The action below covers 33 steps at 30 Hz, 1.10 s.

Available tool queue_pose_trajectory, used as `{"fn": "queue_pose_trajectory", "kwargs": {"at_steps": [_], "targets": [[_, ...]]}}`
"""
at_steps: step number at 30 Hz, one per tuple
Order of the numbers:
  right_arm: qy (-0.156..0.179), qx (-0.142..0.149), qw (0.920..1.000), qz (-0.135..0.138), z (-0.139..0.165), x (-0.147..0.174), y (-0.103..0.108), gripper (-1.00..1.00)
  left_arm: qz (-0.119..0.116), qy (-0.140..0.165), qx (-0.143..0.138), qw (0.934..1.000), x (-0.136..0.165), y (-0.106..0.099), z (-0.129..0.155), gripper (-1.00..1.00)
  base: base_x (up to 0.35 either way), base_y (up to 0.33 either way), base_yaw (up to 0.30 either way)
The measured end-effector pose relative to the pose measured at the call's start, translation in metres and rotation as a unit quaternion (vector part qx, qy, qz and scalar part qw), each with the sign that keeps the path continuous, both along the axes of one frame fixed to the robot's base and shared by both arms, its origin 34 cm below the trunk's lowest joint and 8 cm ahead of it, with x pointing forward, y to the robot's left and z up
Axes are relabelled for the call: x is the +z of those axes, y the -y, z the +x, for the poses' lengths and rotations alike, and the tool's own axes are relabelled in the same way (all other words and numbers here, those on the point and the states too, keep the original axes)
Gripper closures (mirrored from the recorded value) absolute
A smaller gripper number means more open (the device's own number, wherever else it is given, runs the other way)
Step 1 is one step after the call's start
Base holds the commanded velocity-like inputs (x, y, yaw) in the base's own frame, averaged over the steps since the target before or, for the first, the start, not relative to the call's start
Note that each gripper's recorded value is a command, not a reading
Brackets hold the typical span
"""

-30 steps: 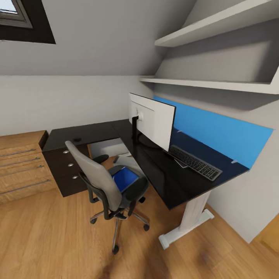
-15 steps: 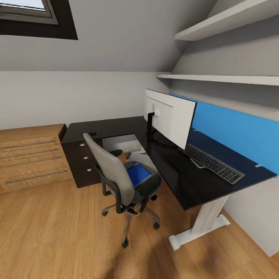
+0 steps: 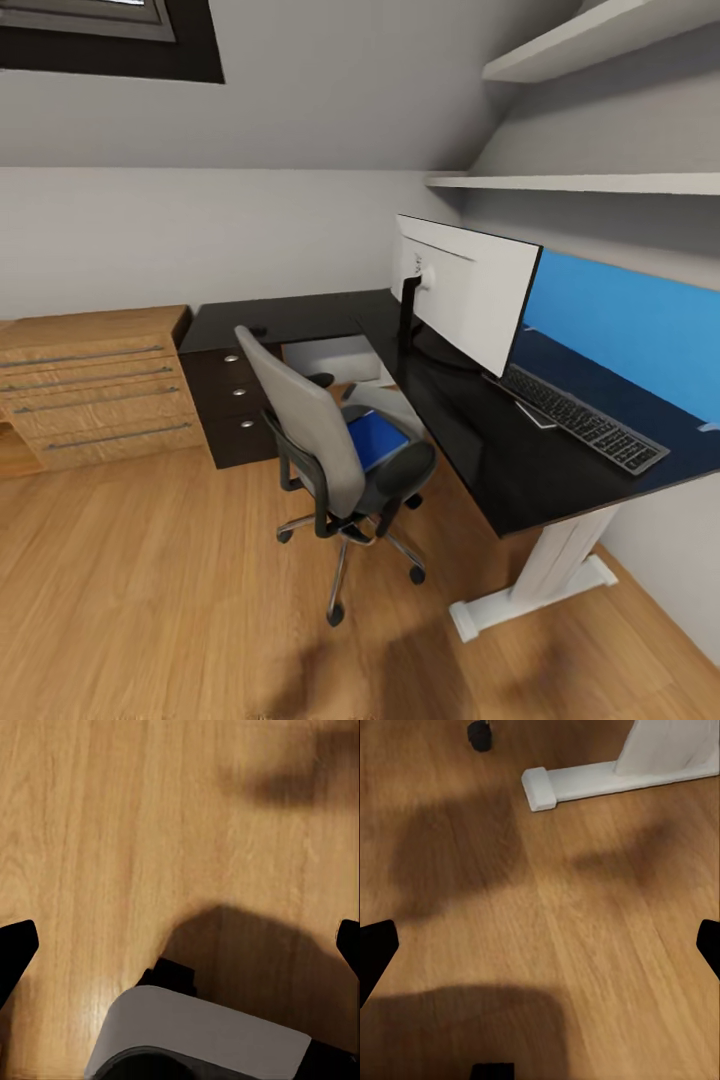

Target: In the bedroom, organize the workspace by keeping the computer under the desk, ensuring the monitor is on the desk, placing the keyboard on the desk next to the monitor, placing the mouse on the desk next to the keyboard, moving the folder from the swivel chair onto the desk next to the mouse, stacking the notebook on top of the folder with the pen on top of the notebook, and positioning the swivel chair next to the desk.

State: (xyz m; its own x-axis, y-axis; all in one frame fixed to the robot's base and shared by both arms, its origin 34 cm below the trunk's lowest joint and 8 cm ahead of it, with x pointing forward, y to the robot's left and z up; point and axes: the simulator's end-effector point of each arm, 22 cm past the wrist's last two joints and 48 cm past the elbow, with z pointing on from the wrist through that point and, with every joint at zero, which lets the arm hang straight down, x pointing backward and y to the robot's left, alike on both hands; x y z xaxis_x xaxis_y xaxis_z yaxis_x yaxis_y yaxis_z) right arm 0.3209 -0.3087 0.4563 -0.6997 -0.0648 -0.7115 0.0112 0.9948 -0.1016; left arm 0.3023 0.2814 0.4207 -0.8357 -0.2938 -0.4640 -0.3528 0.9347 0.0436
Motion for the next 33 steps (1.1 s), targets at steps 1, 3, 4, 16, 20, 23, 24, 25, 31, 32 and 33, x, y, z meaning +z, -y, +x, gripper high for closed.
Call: {"fn": "queue_pose_trajectory", "kwargs": {"at_steps": [1,3,4,16,20,23,24,25,31,32,33], "targets": [[-0.001,0.003,1.0,0.0,-0.001,-0.002,-0.001,-1.0,-0.005,-0.006,0.0,1.0,-0.004,0.007,-0.005,-1.0,0.0,0.0,0.167],[-0.002,0.006,1.0,0.0,-0.002,-0.006,-0.002,-1.0,-0.01,-0.016,-0.001,0.9998,-0.011,0.014,-0.015,-1.0,0.0,0.0,0.181],[-0.004,0.007,1.0,0.0,-0.003,-0.009,-0.002,-1.0,-0.013,-0.02,-0.001,0.9997,-0.014,0.018,-0.018,-1.0,0.0,0.0,0.188],[-0.027,0.021,0.9994,0.0,-0.014,-0.03,-0.009,-1.0,-0.014,-0.024,-0.009,0.9996,-0.029,0.019,-0.026,-1.0,0.0,0.0,0.222],[-0.029,0.023,0.9993,0.001,-0.015,-0.03,-0.011,-1.0,-0.012,-0.022,-0.009,0.9996,-0.029,0.017,-0.025,-1.0,0.0,0.0,0.247],[-0.026,0.023,0.9994,0.001,-0.012,-0.03,-0.012,-1.0,0.003,0.024,-0.008,0.9997,-0.015,0.002,0.016,-1.0,0.0,0.0,0.248],[-0.018,0.023,0.9996,0.005,-0.005,-0.027,-0.017,-1.0,0.013,0.063,-0.008,0.9979,0.001,-0.008,0.052,-1.0,0.0,0.0,0.246],[-0.011,0.023,0.9996,0.007,0.0,-0.026,-0.021,-1.0,0.016,0.079,-0.007,0.9967,0.009,-0.011,0.066,-1.0,0.0,0.0,0.208],[0.046,0.029,0.9983,0.019,0.048,-0.004,-0.042,-1.0,-0.006,0.099,-0.03,0.9946,0.055,0.005,0.147,-1.0,0.0,0.0,0.067],[0.048,0.031,0.9982,0.021,0.05,-0.004,-0.047,-1.0,-0.01,0.104,-0.04,0.9938,0.067,0.012,0.162,-1.0,0.0,0.0,0.01],[0.049,0.032,0.998,0.025,0.051,-0.003,-0.052,-1.0,-0.013,0.11,-0.047,0.9927,0.08,0.017,0.176,-1.0,0.0,0.0,0.008]]}}
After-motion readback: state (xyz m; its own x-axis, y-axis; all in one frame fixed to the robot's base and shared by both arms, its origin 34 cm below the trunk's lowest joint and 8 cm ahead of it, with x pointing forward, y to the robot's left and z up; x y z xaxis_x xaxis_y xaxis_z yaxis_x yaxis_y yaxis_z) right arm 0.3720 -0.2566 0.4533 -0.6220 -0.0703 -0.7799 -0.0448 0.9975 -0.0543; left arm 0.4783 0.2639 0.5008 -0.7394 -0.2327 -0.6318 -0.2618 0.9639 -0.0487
